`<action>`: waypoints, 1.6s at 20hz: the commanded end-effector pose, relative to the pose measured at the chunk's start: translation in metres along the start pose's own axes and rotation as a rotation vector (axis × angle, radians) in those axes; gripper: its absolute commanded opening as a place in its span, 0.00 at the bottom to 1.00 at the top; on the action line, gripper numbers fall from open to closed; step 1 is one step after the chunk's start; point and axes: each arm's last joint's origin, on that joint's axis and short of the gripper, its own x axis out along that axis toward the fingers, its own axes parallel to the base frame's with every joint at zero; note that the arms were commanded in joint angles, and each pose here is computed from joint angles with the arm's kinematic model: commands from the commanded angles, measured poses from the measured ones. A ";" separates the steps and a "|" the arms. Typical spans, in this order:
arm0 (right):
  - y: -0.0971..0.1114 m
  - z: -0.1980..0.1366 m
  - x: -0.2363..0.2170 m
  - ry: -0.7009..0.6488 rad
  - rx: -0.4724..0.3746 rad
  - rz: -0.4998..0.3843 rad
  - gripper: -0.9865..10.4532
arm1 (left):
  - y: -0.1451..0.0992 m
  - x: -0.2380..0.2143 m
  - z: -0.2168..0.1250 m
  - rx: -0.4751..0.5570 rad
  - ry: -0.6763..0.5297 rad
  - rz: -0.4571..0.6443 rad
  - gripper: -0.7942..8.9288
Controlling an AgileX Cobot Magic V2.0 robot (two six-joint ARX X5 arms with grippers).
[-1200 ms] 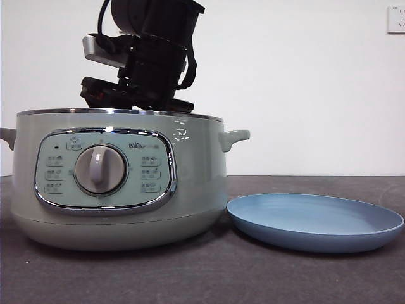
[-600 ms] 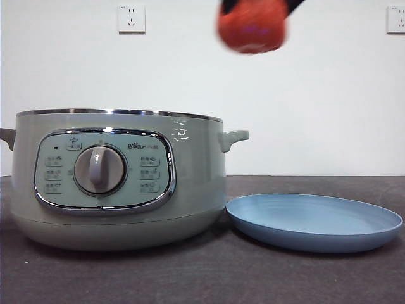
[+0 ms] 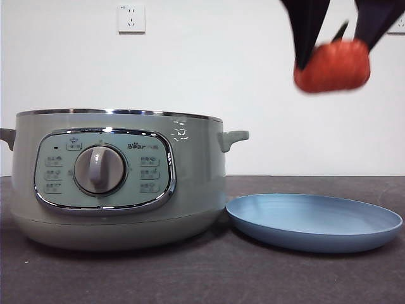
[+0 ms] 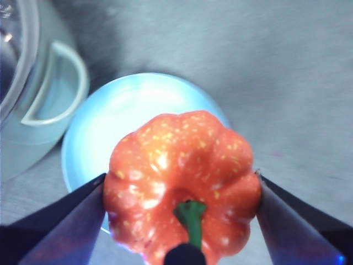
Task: Take the pumpkin out from the steamer,put the pumpkin in the blue plate,close the lid
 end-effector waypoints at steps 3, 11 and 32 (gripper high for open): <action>0.011 -0.022 0.058 -0.023 0.007 0.031 0.09 | 0.000 0.001 0.009 -0.011 -0.063 0.005 0.07; 0.003 -0.033 0.120 0.075 0.015 0.118 0.09 | -0.001 0.004 0.012 -0.016 -0.078 0.006 0.07; -0.009 -0.032 0.101 0.035 0.084 0.171 0.61 | -0.010 0.019 0.014 -0.001 -0.050 -0.122 0.07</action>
